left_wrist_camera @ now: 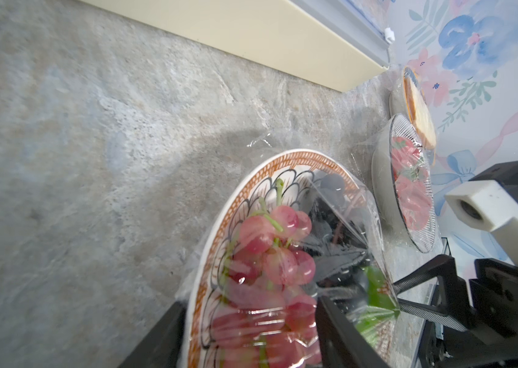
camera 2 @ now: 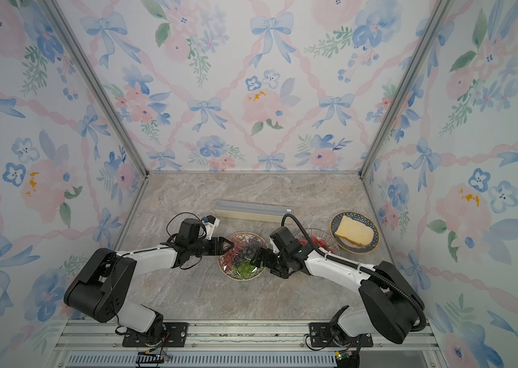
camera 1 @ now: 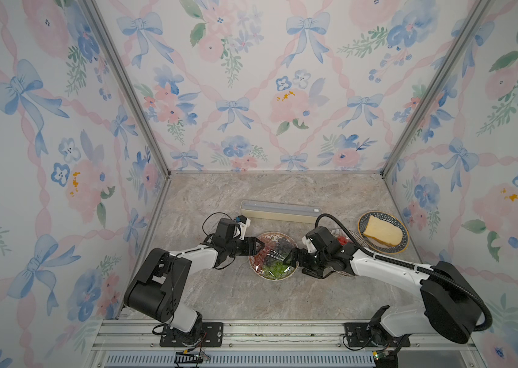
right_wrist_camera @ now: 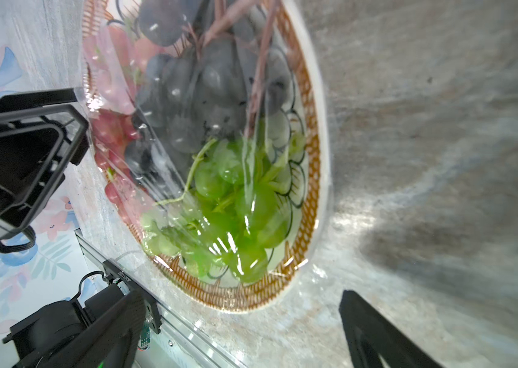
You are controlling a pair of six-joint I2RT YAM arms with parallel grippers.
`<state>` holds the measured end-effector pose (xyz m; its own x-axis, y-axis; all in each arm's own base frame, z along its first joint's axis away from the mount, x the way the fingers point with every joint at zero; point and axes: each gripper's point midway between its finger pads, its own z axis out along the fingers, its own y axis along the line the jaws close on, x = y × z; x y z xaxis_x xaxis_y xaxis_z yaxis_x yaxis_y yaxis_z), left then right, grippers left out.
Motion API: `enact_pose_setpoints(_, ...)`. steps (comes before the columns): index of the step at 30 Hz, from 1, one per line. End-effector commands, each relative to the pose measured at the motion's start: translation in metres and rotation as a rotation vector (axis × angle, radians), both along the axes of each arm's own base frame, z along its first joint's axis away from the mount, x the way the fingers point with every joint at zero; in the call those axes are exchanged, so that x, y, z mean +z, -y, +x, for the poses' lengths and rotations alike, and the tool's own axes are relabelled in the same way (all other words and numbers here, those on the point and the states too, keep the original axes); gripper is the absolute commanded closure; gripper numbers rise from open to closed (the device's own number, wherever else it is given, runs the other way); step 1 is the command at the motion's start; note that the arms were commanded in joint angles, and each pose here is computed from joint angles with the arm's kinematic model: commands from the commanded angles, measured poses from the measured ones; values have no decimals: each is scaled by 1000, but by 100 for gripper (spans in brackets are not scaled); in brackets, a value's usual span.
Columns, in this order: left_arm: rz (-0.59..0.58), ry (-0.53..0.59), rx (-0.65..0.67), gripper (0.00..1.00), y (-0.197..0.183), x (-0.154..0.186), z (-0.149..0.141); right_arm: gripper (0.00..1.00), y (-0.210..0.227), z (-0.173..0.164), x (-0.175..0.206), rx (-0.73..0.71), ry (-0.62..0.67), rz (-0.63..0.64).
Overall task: Wrap the plate with plastic wrap
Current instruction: Cover the plate with plastic wrap.
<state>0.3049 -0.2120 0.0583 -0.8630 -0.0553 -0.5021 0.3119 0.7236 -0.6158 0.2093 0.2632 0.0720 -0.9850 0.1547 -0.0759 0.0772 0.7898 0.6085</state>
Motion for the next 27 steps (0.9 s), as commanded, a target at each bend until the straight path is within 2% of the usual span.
enact_pose_setpoints(1, -10, 21, -4, 35, 0, 4, 3, 3, -1, -2, 13, 26, 24, -9)
enact_pose_setpoints(10, -9, 23, -2, 35, 0, 4, 3, 3, -11, 1, 25, 23, 32, 35)
enact_pose_setpoints(27, -12, 11, -10, 35, 0, 1, 0, 3, -28, 10, 11, 22, 29, 64)
